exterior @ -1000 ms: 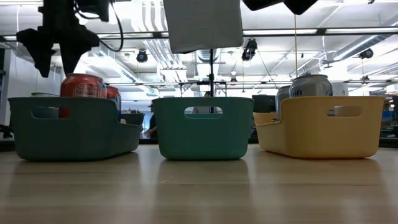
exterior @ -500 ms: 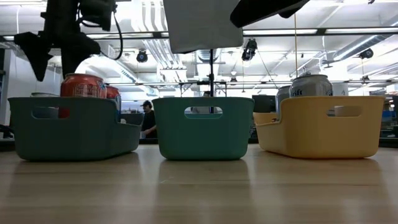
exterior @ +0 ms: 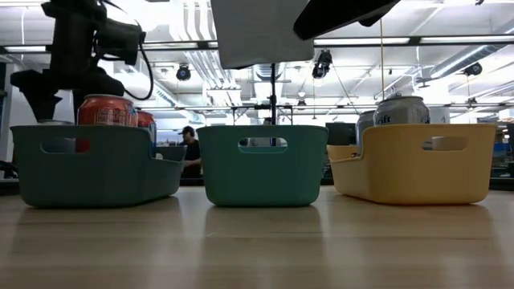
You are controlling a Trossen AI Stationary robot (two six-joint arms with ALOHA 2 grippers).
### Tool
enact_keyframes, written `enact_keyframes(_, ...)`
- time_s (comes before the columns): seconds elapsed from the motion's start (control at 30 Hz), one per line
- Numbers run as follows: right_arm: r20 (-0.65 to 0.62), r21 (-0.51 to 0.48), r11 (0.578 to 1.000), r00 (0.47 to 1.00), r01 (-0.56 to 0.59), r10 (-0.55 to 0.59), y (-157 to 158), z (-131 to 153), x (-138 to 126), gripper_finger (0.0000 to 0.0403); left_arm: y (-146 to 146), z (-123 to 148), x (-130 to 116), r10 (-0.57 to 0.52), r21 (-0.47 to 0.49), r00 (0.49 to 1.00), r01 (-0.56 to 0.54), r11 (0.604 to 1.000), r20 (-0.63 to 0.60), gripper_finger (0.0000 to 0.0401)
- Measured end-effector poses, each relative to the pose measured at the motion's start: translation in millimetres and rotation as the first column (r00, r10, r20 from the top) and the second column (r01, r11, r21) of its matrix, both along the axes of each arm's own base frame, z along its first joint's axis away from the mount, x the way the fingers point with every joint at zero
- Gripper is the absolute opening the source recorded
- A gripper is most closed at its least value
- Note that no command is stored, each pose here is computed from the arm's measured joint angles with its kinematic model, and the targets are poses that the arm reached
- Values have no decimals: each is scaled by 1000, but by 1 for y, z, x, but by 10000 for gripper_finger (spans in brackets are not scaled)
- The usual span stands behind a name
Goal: Sort soda cans
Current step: Put the left red-silver soda can into the green bin
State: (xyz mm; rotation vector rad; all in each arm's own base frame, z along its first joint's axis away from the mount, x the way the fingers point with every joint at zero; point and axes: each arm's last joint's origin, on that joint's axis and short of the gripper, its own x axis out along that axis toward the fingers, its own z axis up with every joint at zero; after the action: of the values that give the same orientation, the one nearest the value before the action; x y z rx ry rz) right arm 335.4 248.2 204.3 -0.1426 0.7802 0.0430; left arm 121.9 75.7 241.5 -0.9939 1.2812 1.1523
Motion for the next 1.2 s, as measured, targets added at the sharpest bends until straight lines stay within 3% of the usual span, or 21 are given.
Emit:
enact_keyframes(0.37, 1, 1, 1000, 1000, 2, -2, 0, 0, 0, 216, 2, -15, 7, 0, -42, 999, 1, 999, 43, 343)
enact_keyframes(0.73, 2, 15, 1000, 1000, 18, -18, -1, 0, 0, 215, 0, -25, 18, -66, -123, 998, 66, 990, 4, 343)
enact_keyframes(1.03, 2, 18, 1000, 1000, 22, -22, -1, 0, 0, 215, 1, -28, 19, -88, -80, 996, 86, 993, -22, 301)
enact_keyframes(1.2, -2, 5, 1000, 1000, 14, -14, -1, 3, -3, 213, 1, -20, 19, -157, -63, 988, 157, 986, 7, 295)
